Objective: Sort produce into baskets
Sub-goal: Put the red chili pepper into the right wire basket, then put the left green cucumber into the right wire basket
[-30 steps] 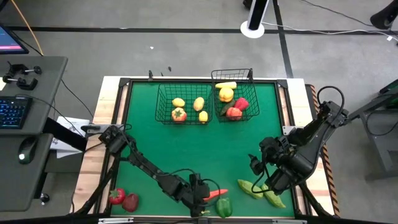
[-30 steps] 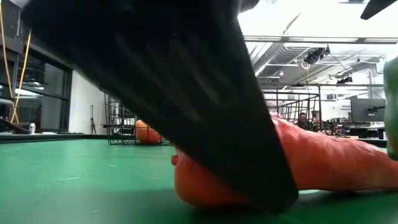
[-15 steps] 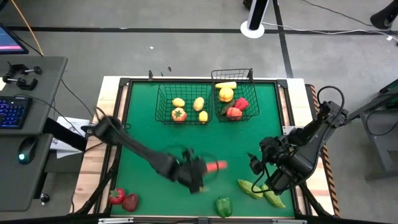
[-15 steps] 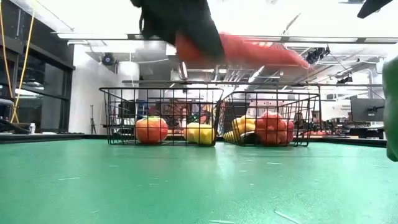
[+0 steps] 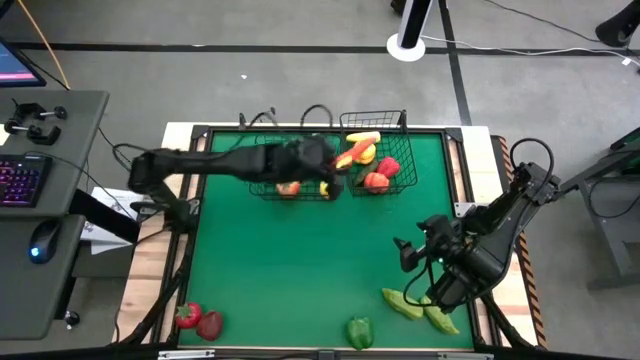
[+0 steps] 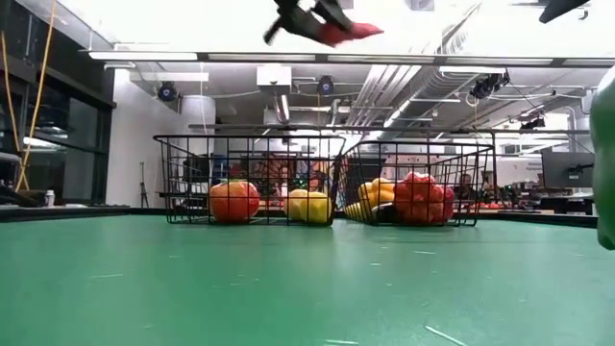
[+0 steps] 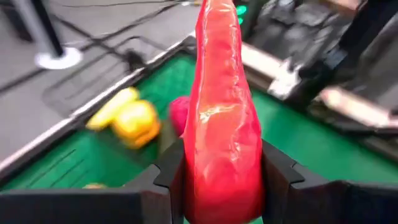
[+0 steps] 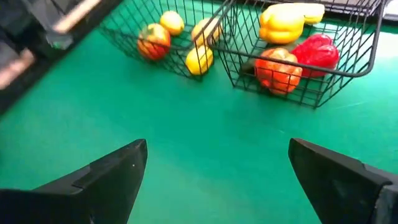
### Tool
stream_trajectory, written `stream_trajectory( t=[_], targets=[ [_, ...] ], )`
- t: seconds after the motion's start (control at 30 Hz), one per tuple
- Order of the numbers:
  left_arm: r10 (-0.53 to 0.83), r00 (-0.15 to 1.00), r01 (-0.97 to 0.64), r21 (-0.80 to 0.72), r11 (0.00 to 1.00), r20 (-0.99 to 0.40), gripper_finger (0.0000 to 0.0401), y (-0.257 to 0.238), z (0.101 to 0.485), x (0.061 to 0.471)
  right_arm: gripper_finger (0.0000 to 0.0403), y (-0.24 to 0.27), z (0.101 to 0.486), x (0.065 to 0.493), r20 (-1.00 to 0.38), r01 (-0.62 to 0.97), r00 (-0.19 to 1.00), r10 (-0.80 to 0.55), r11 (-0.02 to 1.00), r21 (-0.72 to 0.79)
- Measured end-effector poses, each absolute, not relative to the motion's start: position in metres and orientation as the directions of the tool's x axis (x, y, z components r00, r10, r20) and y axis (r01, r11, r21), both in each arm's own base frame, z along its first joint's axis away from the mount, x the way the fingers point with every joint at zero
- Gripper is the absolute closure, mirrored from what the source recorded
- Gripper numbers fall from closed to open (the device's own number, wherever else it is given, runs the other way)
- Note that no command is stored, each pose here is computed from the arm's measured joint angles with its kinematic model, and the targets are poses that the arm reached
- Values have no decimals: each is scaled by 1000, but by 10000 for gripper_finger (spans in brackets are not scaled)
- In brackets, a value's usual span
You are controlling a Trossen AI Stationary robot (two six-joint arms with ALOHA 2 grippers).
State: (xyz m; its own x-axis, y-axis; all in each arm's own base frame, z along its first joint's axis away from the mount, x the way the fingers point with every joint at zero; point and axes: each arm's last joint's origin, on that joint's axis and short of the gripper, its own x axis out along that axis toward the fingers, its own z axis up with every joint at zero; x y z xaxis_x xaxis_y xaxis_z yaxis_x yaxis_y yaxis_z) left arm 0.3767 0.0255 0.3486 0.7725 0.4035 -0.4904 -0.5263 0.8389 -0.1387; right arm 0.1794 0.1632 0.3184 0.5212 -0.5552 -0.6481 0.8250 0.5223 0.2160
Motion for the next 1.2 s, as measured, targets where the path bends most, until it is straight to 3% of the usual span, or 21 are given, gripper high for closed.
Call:
stream_trajectory(
  t=[0.17, 0.43, 0.73, 0.97, 1.1, 1.2],
  targets=[
    [346, 813, -491, -232, 839, -468, 284, 58, 311, 415, 20, 162, 319, 183, -628, 838, 536, -565, 449, 310],
    [371, 771, -568, -295, 769, -518, 195, 83, 269, 435, 20, 158, 319, 195, -630, 840, 542, -556, 381, 386],
    [373, 760, -582, -303, 754, -532, 178, 102, 265, 432, 20, 143, 319, 211, -630, 855, 515, -581, 298, 424],
    [186, 826, -414, -349, 841, -532, 176, 110, 292, 413, 20, 132, 317, 218, -681, 887, 460, -569, 324, 329],
    [62, 777, -327, -318, 890, -626, 176, 87, 304, 395, 20, 135, 313, 217, -805, 898, 386, -451, 384, 215],
    [60, 754, -290, -250, 924, -654, 176, 58, 309, 380, 20, 146, 309, 218, -867, 866, 361, -342, 467, 177]
  ],
)
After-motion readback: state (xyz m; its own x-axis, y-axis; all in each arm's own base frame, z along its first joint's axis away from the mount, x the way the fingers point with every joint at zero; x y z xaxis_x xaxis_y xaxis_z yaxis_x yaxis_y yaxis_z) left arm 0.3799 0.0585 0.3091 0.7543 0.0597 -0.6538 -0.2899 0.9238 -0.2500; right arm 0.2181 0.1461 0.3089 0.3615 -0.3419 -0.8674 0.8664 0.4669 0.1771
